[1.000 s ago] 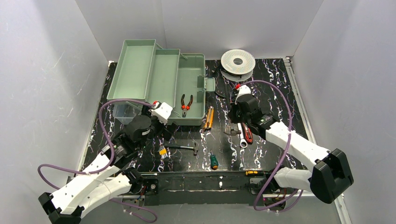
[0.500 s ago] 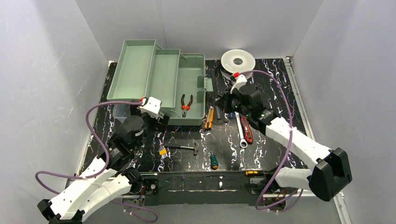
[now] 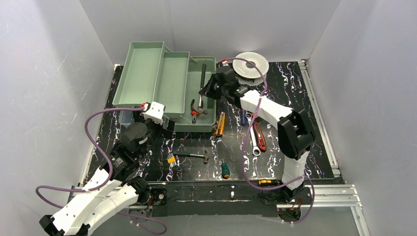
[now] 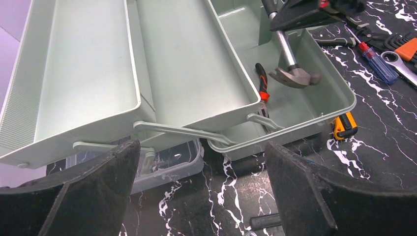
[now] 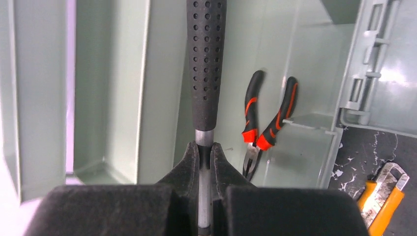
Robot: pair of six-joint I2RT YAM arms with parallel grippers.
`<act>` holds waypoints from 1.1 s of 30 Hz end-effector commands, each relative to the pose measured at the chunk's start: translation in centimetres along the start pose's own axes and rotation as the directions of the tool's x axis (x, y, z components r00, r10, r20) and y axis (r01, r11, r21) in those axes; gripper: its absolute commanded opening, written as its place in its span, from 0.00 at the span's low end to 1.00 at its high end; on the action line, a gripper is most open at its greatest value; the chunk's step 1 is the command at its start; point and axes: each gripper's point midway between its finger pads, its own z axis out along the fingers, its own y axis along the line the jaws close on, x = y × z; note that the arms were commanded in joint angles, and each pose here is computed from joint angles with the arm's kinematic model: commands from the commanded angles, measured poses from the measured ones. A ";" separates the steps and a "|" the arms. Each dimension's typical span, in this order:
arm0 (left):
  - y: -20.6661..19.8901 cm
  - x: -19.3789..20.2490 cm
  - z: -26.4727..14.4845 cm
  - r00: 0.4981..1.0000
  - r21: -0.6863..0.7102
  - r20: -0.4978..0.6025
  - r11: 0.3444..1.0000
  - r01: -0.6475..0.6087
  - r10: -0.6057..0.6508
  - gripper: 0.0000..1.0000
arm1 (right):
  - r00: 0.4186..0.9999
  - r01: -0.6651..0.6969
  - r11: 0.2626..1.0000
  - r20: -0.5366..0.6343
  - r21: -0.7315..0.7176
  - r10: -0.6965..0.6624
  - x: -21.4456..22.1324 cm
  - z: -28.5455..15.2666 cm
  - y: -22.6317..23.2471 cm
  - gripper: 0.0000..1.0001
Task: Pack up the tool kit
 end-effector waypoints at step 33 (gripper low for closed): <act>-0.8 -0.3 -0.4 1.000 0.070 0.002 0.997 -0.013 0.013 0.98 | 0.947 0.296 0.921 0.051 0.252 -0.318 0.9 -10.8 -3.8 0.58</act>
